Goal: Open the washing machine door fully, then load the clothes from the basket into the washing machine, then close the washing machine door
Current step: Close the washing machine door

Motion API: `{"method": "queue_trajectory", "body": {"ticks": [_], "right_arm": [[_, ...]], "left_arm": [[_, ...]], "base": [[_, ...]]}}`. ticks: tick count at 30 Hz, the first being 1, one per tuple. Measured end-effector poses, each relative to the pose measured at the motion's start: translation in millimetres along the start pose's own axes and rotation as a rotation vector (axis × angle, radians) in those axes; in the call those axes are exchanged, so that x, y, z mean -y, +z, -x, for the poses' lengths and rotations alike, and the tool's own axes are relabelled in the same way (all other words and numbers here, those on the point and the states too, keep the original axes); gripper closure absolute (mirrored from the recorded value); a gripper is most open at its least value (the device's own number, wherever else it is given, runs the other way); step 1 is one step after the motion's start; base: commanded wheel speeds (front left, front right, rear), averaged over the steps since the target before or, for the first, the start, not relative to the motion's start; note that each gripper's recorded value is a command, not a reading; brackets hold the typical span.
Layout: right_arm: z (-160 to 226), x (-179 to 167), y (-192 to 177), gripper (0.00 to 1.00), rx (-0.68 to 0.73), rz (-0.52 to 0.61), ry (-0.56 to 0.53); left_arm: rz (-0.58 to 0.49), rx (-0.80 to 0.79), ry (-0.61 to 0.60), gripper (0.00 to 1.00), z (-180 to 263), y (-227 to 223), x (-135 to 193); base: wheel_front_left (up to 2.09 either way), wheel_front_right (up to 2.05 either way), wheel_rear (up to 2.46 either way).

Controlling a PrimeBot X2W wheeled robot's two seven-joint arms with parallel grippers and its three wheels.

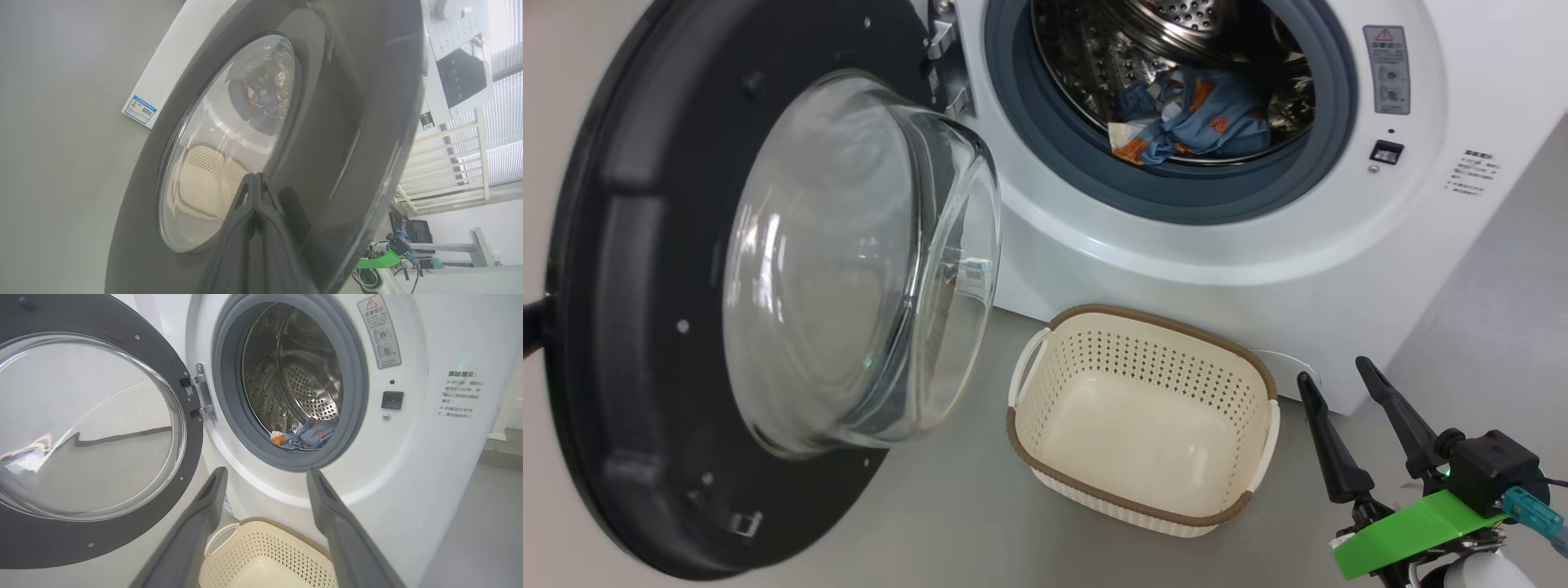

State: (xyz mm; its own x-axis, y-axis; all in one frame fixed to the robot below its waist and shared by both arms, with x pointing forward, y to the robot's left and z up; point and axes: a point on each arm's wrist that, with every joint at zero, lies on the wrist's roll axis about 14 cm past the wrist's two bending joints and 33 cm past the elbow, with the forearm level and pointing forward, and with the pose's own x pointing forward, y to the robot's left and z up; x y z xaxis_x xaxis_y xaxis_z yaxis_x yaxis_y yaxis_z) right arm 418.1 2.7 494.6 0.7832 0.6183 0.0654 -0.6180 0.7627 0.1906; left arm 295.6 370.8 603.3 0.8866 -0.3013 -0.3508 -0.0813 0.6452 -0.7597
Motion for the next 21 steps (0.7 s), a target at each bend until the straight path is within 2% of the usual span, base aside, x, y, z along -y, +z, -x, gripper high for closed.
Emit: {"method": "queue_trajectory", "body": {"ticks": [4, 12, 21], "right_arm": [[4.8, 6.6, 2.8, 0.0, 0.007, 0.002, -0.025], [20.1, 25.6, 5.3, 0.0, 0.012, 0.004, -0.095], [40.2, 47.3, 11.4, 0.0, 0.029, 0.009, -0.181]], "left_arm": [[-0.058, -0.055, -0.068, 1.0, -12.8, -7.3, 23.8], [-0.134, -0.167, -0.149, 1.0, -40.4, -30.9, 51.8], [-0.182, -0.267, -0.273, 1.0, -80.2, -56.8, 88.4]], "base": [[0.0, 0.0, 0.0], [0.0, 0.0, 0.0], [0.0, 0.0, 0.0]]}}
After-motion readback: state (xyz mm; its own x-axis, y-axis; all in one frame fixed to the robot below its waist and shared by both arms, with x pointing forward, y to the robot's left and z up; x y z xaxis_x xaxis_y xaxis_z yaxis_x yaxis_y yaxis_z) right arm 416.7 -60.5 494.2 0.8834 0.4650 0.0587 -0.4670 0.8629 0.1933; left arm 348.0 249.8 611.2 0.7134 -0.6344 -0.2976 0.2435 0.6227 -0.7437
